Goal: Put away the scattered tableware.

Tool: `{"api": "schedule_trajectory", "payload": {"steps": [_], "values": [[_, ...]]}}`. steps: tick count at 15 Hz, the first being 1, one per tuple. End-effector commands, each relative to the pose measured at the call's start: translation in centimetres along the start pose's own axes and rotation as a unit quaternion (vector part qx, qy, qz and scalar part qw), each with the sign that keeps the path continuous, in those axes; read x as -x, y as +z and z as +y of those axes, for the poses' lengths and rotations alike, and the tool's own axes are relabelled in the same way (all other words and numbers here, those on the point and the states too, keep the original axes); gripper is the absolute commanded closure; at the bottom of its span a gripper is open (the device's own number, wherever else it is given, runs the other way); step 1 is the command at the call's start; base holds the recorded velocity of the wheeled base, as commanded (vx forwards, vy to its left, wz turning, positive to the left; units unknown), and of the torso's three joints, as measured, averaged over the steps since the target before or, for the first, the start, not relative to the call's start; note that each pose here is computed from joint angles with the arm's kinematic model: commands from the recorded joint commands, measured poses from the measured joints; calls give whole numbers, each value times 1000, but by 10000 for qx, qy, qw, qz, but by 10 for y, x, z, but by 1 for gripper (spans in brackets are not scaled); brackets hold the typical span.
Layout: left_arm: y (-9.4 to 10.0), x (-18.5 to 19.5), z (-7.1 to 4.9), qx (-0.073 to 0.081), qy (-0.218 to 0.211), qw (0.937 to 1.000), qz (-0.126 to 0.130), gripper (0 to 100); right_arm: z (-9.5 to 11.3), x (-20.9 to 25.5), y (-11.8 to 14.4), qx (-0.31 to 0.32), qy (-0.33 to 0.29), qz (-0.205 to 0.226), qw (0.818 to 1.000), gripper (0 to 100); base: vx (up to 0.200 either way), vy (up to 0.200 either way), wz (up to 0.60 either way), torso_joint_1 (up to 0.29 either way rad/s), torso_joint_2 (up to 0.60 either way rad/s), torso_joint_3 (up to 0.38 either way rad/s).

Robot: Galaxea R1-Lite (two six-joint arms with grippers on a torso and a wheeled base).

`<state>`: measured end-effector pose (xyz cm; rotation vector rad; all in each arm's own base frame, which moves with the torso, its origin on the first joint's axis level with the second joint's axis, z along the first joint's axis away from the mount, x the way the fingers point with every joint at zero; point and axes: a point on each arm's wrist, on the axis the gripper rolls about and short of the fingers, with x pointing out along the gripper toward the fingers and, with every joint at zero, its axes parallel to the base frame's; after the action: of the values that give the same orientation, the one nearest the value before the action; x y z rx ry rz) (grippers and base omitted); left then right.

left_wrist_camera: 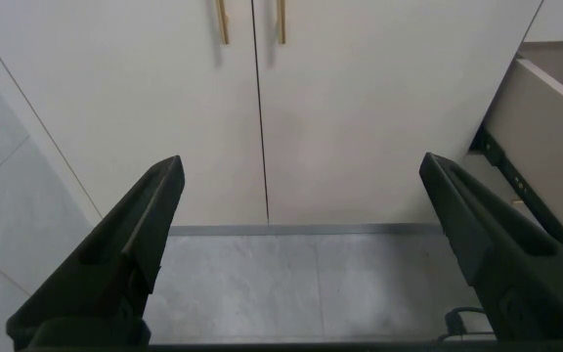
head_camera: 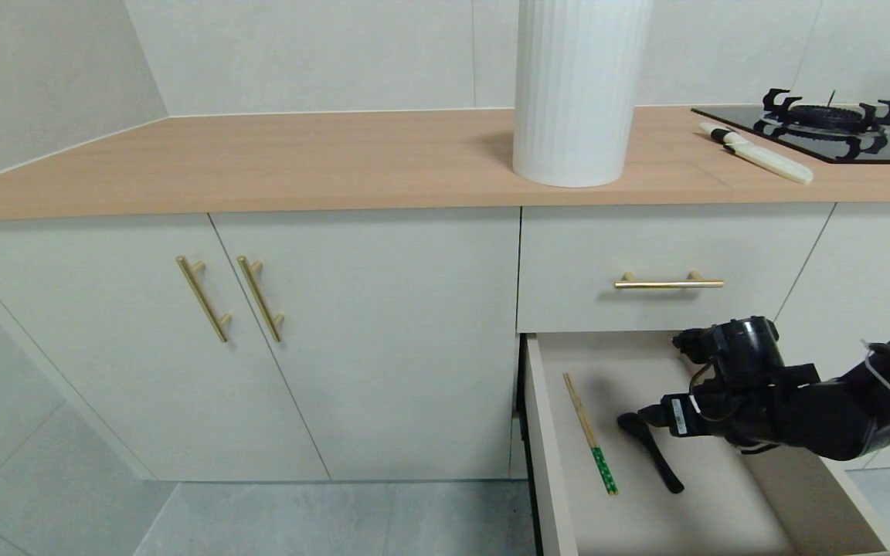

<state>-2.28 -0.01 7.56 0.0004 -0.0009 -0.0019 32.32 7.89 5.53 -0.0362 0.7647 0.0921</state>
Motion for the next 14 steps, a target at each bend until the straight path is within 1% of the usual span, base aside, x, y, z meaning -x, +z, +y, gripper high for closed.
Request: {"api": "schedule_trajectory", "payload": {"steps": [1,2,4,8,14], "values": [[0,0,0,-6,2,10000,-3,0,3,24,5,32,104,-359,9993,0,0,0,0,0,0,0],[0,0,0,2,2,10000,-3,0,5,31,7,50,148,-426,9990,0,0,0,0,0,0,0],[0,0,0,-6,2,10000,-3,0,8,53,13,116,198,-296,9993,0,0,0,0,0,0,0],[0,0,0,2,2,10000,-3,0,6,79,14,200,219,171,9994,0,0,0,0,0,0,0],[0,0,0,2,2,10000,-3,0,5,111,17,260,516,365,9977,0,0,0,0,0,0,0]]}}
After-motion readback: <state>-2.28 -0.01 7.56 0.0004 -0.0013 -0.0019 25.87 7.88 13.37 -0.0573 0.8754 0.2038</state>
